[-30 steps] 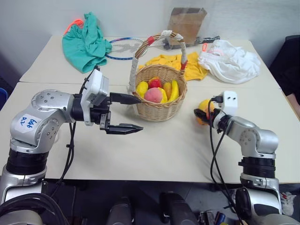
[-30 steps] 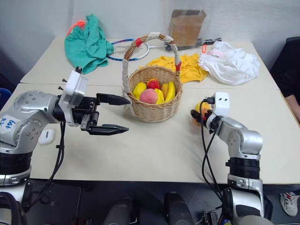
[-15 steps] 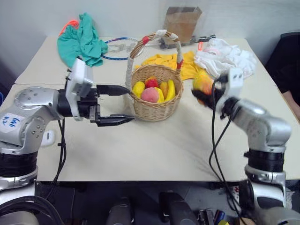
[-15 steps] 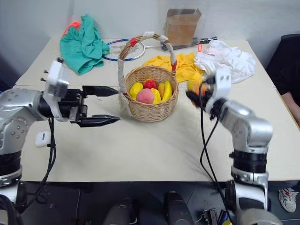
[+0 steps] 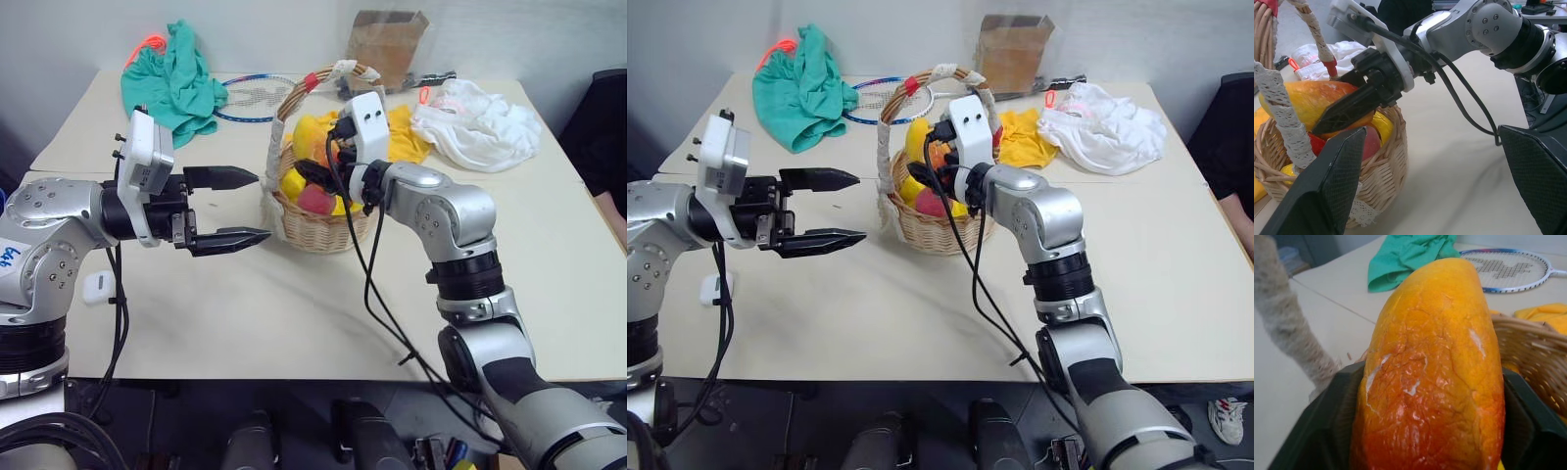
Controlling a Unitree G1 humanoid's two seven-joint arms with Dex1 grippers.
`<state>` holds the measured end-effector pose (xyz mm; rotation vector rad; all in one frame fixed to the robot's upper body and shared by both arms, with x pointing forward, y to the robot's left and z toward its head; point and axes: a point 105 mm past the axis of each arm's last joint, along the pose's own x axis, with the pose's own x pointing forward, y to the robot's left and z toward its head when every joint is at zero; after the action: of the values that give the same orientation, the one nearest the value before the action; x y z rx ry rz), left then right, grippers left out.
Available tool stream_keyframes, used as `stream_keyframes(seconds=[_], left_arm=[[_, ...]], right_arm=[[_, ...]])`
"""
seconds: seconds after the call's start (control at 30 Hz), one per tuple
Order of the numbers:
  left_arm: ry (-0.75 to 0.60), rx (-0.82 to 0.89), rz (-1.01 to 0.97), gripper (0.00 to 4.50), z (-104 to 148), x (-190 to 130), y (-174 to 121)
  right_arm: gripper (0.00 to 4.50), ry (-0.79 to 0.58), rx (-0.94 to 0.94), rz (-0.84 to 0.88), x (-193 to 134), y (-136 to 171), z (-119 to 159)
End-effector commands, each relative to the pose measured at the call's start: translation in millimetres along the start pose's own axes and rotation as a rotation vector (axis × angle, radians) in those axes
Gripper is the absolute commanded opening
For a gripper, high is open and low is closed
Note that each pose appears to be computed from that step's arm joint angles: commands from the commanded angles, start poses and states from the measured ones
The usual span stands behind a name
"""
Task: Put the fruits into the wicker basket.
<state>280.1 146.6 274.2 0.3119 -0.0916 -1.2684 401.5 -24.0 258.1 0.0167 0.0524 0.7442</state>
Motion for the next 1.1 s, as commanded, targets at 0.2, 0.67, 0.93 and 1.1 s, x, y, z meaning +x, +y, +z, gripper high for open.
stream_keyframes(seconds=[0.2, 0.67, 0.93, 1.1], left_arm=[[-0.009, 0.045, 0.037, 4.5, 7.1, -6.7, 1.1], [-0.074, 0.071, 0.049, 4.5, 21.9, 2.0, 8.6], [-0.108, 0.085, 0.067, 4.5, 29.9, 2.9, 7.9], [-0.101, 0.079, 0.066, 4.5, 27.0, 2.5, 3.8]], right_arm=[[4.46, -0.137, -0.12, 0.089, -64.2, 3.9, 47.4], [4.46, -0.158, -0.125, -0.181, -13.9, -59.7, 30.2], [3.24, -0.179, -0.059, -0.173, 9.4, -71.7, 20.2], [1.44, -0.179, -0.066, -0.181, 8.3, -77.5, 15.9]])
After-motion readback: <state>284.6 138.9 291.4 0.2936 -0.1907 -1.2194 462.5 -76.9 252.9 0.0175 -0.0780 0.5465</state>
